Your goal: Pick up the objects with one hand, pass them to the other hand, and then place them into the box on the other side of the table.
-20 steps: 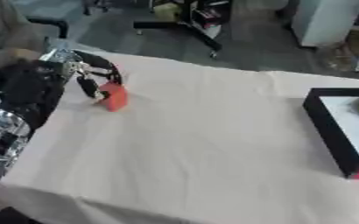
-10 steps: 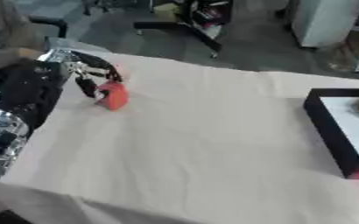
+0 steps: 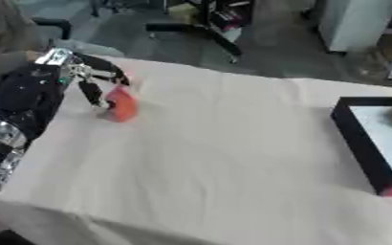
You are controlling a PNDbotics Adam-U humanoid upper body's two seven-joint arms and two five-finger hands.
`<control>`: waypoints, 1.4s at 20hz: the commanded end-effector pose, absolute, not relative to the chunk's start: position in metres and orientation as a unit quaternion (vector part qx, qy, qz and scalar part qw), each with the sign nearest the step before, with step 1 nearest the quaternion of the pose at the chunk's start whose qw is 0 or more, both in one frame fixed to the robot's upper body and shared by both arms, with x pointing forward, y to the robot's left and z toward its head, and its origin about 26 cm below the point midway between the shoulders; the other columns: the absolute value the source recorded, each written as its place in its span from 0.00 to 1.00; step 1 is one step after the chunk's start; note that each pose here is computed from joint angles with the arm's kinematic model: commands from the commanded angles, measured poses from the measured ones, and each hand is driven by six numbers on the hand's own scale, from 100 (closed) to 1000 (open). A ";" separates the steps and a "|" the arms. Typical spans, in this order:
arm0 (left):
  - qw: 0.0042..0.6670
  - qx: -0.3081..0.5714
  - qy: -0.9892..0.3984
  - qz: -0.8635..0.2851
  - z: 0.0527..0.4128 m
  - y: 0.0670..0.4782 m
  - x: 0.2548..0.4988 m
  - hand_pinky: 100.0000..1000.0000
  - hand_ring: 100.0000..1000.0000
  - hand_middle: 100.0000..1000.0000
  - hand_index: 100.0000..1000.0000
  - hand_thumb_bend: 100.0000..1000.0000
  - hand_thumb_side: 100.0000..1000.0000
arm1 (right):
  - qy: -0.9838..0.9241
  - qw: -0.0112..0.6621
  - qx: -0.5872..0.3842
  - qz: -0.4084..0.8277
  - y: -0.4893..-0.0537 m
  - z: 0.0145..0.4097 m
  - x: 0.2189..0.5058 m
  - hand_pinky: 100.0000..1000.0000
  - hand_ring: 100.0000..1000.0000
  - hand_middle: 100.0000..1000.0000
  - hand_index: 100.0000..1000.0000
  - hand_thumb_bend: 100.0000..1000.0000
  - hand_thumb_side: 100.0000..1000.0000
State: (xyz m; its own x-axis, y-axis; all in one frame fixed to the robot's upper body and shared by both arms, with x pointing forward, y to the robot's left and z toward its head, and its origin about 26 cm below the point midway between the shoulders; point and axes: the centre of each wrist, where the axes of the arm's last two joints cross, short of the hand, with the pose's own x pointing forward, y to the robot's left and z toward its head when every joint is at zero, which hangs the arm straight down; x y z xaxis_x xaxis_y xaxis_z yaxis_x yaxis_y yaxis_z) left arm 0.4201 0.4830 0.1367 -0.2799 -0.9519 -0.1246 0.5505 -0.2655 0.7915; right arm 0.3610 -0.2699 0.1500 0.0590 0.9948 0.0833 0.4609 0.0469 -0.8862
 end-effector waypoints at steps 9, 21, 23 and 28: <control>0.509 0.277 -0.307 -0.755 0.158 0.493 0.419 0.90 0.82 0.81 0.91 0.74 0.16 | -0.604 0.394 -0.613 0.323 -0.273 0.158 0.362 0.58 0.72 0.59 0.97 0.00 0.32; 0.566 0.346 -0.285 -0.692 0.141 0.502 0.412 0.86 0.77 0.79 0.89 0.62 0.23 | -0.605 0.397 -0.610 0.322 -0.273 0.157 0.361 0.58 0.72 0.59 0.97 0.00 0.32; 0.571 0.366 -0.288 -0.676 0.138 0.503 0.411 0.86 0.77 0.79 0.89 0.62 0.25 | -0.606 0.397 -0.610 0.322 -0.273 0.157 0.361 0.58 0.72 0.59 0.97 0.00 0.32; 0.567 0.431 -0.309 -0.630 0.133 0.502 0.410 0.85 0.76 0.78 0.88 0.63 0.27 | -0.607 0.398 -0.608 0.322 -0.272 0.157 0.361 0.58 0.72 0.60 0.97 0.00 0.32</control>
